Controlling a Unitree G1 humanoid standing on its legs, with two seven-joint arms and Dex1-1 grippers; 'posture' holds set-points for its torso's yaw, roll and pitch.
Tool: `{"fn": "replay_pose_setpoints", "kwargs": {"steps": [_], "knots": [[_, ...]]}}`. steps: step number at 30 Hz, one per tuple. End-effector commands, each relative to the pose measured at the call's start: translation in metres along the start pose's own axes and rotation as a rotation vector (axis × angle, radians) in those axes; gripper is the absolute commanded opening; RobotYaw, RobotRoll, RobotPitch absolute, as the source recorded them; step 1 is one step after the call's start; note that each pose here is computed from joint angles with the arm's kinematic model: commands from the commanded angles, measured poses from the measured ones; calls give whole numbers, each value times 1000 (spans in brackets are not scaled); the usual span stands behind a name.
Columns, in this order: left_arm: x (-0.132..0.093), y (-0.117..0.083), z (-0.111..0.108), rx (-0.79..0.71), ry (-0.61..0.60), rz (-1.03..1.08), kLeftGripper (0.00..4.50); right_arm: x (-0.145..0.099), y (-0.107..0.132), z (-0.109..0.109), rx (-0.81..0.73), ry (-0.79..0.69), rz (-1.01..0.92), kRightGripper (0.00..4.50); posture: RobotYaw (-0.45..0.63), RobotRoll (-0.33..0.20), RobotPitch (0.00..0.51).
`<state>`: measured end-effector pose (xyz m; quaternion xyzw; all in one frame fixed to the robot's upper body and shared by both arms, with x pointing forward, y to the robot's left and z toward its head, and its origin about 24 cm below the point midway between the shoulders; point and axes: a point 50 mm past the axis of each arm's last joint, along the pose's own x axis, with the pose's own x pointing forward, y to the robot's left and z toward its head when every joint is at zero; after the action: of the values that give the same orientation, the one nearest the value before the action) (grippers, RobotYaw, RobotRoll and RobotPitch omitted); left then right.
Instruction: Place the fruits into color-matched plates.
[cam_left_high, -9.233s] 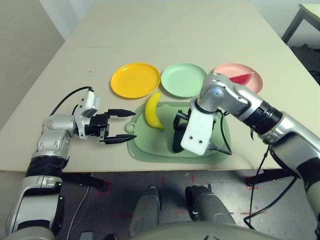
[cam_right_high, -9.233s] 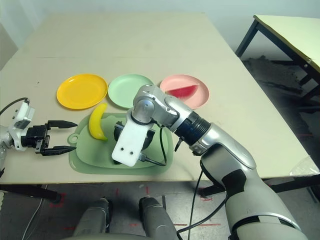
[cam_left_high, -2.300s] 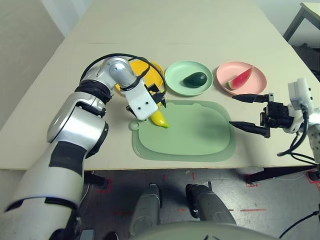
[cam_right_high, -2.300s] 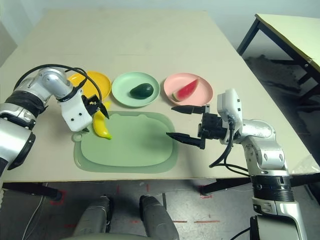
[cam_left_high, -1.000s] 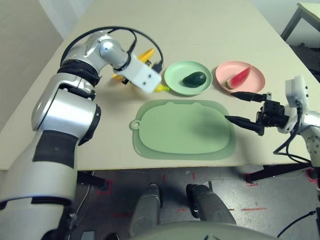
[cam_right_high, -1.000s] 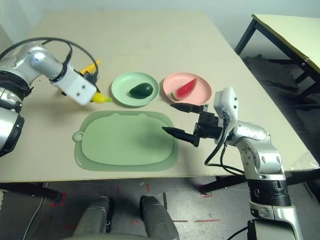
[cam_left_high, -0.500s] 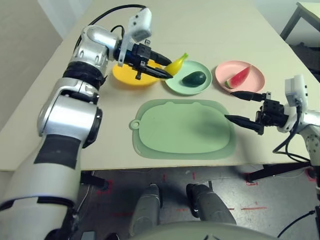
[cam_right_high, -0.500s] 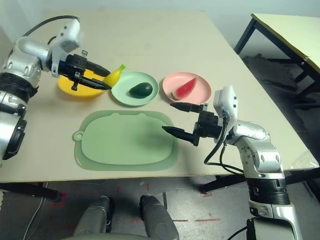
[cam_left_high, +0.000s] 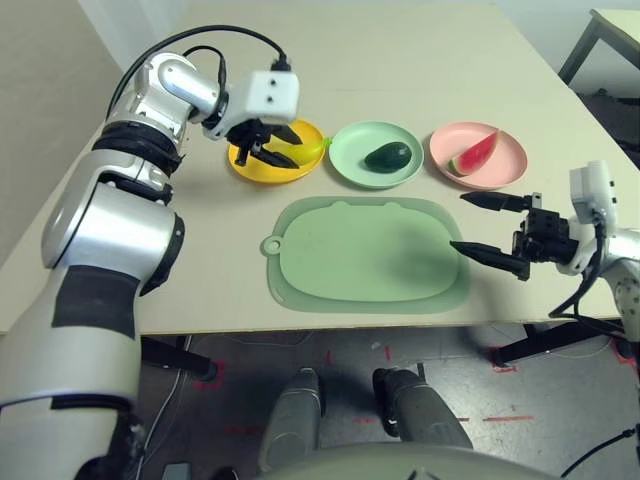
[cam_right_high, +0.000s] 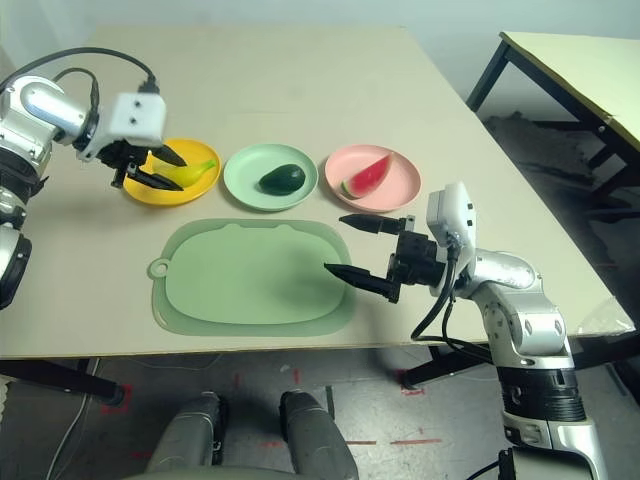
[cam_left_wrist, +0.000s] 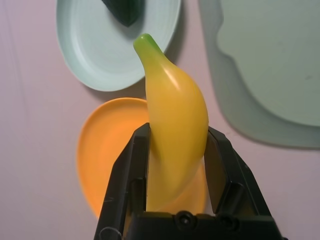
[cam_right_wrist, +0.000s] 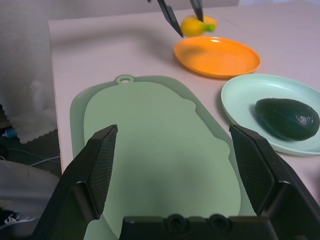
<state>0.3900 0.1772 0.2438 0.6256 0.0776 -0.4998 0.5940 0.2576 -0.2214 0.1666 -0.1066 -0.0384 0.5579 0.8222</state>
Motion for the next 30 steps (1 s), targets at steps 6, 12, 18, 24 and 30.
{"fn": "replay_pose_setpoints", "kwargs": {"steps": [6,12,18,24,30], "knots": [[17,-11,-10,60,138,3,1606,0,1,2,-3,2,-34,4500,-157,0,137],[19,-21,-29,20,252,51,1606,-1,1,3,-1,6,-42,4500,-164,0,138],[21,-26,-39,-32,294,121,2365,-2,3,3,1,13,-42,4500,-167,0,144],[23,-25,-36,-24,271,142,4328,-2,4,4,2,21,-35,4500,-161,0,147],[17,-19,-34,-52,223,184,4471,-2,3,4,4,19,-34,4500,-152,0,144]]}}
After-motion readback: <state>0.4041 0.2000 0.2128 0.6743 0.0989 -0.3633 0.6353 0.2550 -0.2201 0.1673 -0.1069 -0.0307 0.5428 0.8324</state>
